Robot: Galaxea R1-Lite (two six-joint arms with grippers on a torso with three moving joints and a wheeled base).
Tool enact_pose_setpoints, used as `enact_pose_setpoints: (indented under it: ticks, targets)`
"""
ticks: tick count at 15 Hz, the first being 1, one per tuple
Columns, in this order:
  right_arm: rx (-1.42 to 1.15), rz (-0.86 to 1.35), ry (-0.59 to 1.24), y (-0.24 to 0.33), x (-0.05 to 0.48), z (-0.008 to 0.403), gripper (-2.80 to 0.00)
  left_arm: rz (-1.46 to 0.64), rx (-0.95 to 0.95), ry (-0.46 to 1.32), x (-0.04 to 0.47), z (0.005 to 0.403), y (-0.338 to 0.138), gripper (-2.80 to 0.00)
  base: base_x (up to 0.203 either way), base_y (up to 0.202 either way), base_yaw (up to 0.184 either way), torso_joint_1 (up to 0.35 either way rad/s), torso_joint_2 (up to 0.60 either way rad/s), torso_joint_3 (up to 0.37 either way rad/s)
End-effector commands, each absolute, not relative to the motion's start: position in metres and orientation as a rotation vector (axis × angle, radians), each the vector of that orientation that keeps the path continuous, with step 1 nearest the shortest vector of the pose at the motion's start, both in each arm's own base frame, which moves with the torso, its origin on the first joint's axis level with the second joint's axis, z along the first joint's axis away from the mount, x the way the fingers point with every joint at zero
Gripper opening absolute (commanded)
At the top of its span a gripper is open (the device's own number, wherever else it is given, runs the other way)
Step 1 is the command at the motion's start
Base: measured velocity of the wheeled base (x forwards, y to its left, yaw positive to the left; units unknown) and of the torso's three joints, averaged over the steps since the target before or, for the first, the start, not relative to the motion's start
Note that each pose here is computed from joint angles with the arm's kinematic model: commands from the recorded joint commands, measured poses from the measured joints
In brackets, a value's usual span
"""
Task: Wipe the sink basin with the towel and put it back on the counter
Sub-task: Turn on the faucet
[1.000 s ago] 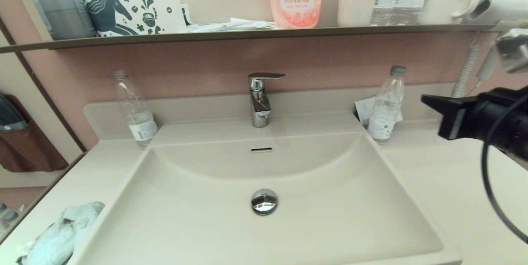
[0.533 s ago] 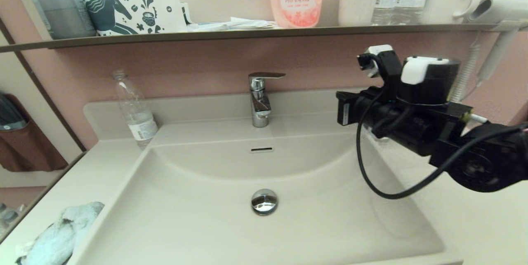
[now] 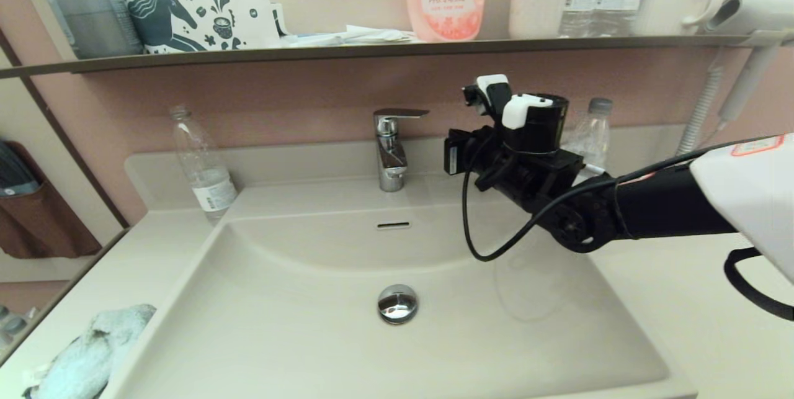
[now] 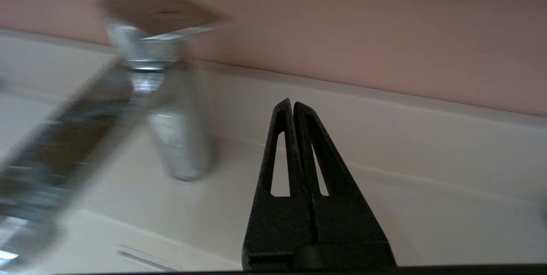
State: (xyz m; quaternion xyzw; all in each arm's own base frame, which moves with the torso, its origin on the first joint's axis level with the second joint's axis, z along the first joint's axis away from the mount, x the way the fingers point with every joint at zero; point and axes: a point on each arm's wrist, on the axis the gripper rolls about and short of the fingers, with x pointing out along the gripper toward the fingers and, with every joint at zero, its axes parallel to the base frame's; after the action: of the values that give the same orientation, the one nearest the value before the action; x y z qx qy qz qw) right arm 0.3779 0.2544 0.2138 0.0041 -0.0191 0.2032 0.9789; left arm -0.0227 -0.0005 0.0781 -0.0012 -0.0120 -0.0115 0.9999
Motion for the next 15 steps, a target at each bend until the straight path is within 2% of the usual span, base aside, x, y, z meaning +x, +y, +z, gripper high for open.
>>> enact_pose_setpoints:
  ticks: [1, 15]
  targets:
    - [0.007, 0.431, -0.035, 0.272, 0.385, 0.201, -2.80, -0.023, -0.003, -0.025, -0.023, 0.078, -0.001, -2.80, 0.000, 0.000, 0.000, 0.000, 0.00, 0.000]
    - [0.100, 0.443, -0.231, 0.309, 0.399, 0.234, -2.80, -0.023, -0.003, -0.025, -0.023, 0.078, -0.001, -2.80, 0.000, 0.000, 0.000, 0.000, 0.00, 0.000]
